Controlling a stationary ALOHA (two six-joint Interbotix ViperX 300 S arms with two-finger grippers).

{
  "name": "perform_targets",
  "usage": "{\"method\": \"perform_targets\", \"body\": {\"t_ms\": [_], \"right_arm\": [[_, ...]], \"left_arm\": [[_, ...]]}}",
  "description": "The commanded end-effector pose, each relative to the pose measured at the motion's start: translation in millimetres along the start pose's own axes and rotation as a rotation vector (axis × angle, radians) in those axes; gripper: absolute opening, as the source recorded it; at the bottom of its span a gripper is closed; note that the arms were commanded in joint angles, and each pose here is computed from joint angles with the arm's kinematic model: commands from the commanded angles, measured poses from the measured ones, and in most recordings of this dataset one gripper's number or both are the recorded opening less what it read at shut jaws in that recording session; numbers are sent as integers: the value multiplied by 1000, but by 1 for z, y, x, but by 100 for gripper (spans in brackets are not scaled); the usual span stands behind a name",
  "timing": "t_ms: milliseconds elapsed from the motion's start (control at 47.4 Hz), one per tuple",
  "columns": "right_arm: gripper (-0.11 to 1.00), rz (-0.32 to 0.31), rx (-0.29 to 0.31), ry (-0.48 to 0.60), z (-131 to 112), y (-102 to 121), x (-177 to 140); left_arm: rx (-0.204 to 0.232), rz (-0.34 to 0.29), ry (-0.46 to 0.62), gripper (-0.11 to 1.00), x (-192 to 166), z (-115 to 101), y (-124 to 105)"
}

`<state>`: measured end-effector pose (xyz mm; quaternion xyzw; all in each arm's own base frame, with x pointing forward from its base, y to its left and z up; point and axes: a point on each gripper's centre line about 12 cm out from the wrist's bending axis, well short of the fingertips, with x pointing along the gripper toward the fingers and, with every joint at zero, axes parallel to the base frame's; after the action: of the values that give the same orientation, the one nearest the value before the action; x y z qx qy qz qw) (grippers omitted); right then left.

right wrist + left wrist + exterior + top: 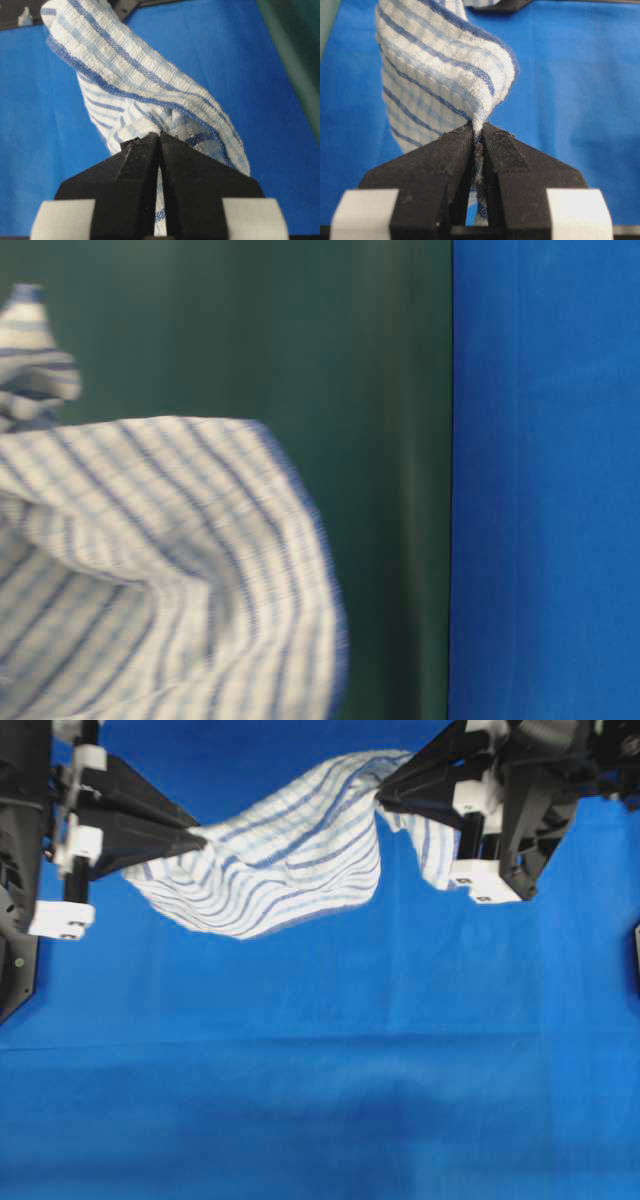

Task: Lift the towel with both arms.
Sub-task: 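Lift the towel with both grippers toward the back of the table, then release the towel onto the table and move grippers back to its sides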

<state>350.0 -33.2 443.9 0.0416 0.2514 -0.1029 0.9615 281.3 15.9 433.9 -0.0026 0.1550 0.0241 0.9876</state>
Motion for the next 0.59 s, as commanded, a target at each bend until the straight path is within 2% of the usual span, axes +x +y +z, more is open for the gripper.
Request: {"method": "perform_targets", "body": {"t_ms": [0,316,569], "right_arm": [[1,4,3,-49,18,0,-20],[1,17,-2,-82,33,5,-33],[1,17,-12,-66,30,6,-33]], "left_arm": [[2,5,-43,3,-12,22,1],[7,11,-72,3,-22,41,3],[41,10,-63,3,-18,40,2]]}}
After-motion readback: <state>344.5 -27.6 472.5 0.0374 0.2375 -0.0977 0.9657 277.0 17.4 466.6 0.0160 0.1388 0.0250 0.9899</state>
